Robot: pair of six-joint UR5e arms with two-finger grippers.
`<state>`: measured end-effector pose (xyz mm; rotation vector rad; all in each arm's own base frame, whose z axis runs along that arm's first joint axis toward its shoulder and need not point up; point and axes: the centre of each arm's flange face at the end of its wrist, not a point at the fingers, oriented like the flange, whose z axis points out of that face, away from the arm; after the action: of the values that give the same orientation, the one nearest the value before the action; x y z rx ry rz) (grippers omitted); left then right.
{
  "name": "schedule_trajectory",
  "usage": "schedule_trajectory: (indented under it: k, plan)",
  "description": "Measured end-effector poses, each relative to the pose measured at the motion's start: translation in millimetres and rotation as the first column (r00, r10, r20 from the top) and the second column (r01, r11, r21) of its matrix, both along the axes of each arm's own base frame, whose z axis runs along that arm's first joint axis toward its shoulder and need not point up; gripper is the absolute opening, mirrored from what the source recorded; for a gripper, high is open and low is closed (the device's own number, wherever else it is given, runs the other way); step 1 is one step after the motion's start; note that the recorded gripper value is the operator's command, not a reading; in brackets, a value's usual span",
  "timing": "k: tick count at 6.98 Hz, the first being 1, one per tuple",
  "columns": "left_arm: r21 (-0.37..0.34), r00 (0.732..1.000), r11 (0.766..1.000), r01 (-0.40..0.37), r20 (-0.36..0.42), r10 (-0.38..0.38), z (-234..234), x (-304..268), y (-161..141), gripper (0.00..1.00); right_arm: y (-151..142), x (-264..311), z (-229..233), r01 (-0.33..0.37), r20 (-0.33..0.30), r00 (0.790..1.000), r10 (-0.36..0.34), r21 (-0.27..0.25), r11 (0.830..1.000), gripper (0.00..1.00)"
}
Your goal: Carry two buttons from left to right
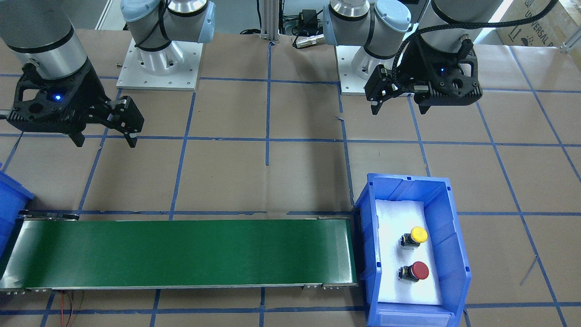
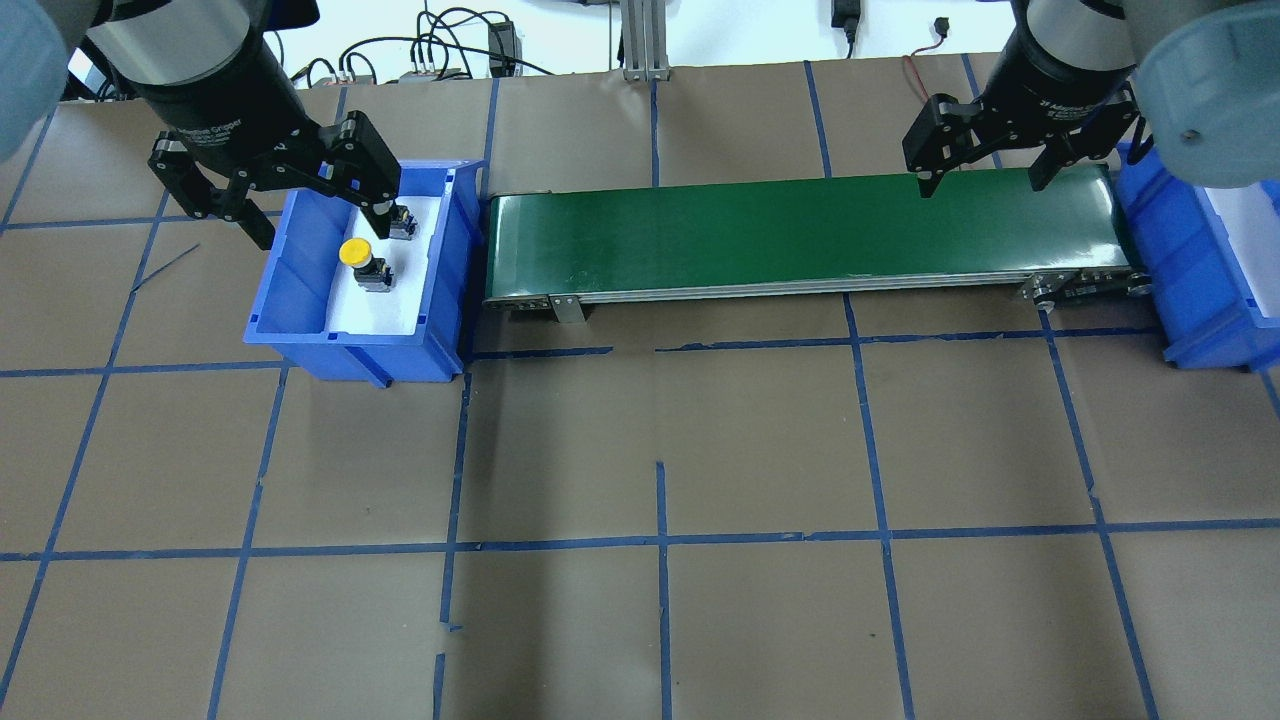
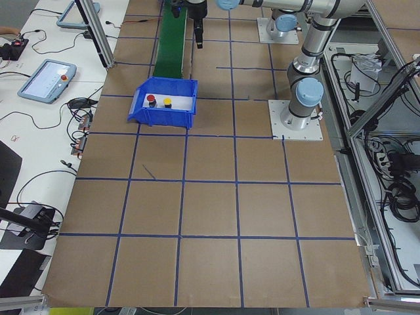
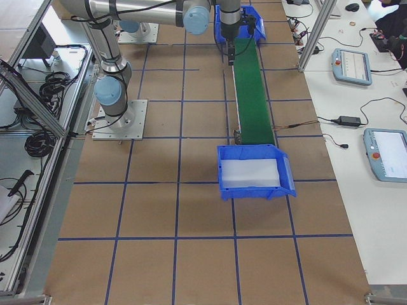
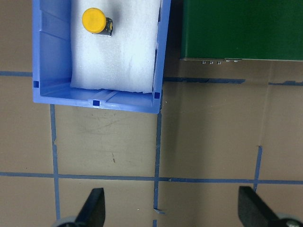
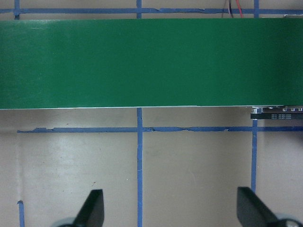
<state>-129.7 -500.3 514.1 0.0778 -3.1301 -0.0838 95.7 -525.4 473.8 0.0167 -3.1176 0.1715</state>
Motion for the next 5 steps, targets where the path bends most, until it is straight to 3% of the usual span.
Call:
schedule_trajectory:
  k: [5]
  plan:
    - [0.0,1.0,1.0,-0.004,0.0,0.004,-1.2,-0.1,-0.1,1.0,0.6,0.7,-2.4,0.0,0.0,1.0,0.0,0.004,1.0,1.0]
